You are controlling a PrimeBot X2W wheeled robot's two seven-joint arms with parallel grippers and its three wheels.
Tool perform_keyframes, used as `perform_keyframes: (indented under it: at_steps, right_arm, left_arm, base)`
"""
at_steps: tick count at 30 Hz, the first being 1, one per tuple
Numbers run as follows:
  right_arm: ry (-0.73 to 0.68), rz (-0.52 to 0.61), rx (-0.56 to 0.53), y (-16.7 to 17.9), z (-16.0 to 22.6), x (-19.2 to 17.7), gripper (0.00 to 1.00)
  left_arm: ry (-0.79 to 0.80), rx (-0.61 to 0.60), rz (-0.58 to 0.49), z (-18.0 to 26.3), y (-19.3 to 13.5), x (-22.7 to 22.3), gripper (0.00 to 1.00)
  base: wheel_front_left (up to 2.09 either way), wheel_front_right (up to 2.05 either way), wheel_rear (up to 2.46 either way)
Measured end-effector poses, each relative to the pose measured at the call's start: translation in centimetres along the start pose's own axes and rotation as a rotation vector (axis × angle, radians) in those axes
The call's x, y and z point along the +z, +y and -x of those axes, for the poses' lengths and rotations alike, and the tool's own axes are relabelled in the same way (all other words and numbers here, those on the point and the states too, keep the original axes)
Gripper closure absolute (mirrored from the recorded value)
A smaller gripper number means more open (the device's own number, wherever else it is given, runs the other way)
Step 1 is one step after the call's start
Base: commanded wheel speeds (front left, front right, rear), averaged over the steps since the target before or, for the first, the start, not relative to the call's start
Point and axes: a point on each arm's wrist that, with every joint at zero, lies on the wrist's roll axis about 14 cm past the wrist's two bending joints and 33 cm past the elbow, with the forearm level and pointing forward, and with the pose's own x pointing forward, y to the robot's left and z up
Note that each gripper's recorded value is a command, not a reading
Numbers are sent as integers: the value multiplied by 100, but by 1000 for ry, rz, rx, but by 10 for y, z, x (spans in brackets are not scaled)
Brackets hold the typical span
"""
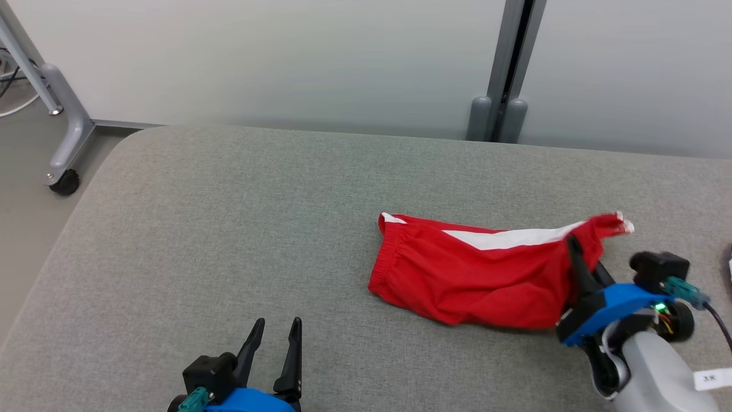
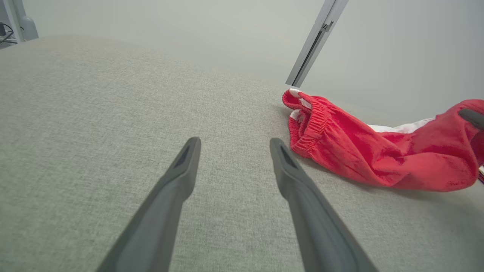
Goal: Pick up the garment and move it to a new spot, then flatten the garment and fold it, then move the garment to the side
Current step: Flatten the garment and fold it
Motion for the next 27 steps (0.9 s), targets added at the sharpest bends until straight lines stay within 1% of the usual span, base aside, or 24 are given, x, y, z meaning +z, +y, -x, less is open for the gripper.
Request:
perform_keyframes:
  at_steps: [2, 5, 7, 9, 10, 11, 12, 14, 17, 20, 24, 27]
  right_arm:
    - [-36, 15, 84, 33, -11, 12, 100]
    - [-53, 55, 236, 92, -20, 18, 100]
    - [-38, 77, 333, 129, -21, 12, 100]
    - [0, 115, 419, 159, -18, -2, 100]
    - [28, 131, 451, 170, -15, -12, 87]
    - [66, 159, 483, 179, -12, -25, 5]
    - [100, 182, 508, 185, -8, -37, 0]
    - [128, 193, 545, 195, -4, -47, 0]
    - [138, 186, 576, 204, 3, -51, 0]
    - [133, 158, 582, 206, 9, -50, 0]
    - [73, 112, 513, 186, 5, -30, 0]
    - [29, 96, 424, 156, 4, -18, 0]
  left_arm:
    - [0, 8, 6, 2, 2, -1, 0]
    - [-5, 26, 13, 6, 7, 0, 0]
    - [-13, 43, 22, 9, 11, 2, 0]
    - [-17, 61, 26, 13, 16, 2, 0]
    - [-17, 71, 27, 14, 19, 2, 0]
    - [-17, 80, 29, 16, 22, 2, 0]
    - [-16, 89, 30, 18, 24, 1, 0]
    - [-14, 104, 32, 20, 28, 0, 0]
    - [-17, 111, 28, 20, 31, 1, 0]
    - [-19, 111, 13, 16, 31, 3, 0]
    - [-26, 91, -12, 6, 26, 8, 0]
    - [-33, 70, -41, -2, 20, 13, 0]
  base:
    - [0, 0, 0]
    - [0, 0, 0]
    - [0, 0, 0]
    - [0, 0, 0]
    - [0, 0, 0]
    - [0, 0, 0]
    - [0, 0, 0]
    - [0, 0, 0]
    - [0, 0, 0]
    - [0, 0, 0]
    - [0, 0, 0]
    - [0, 0, 0]
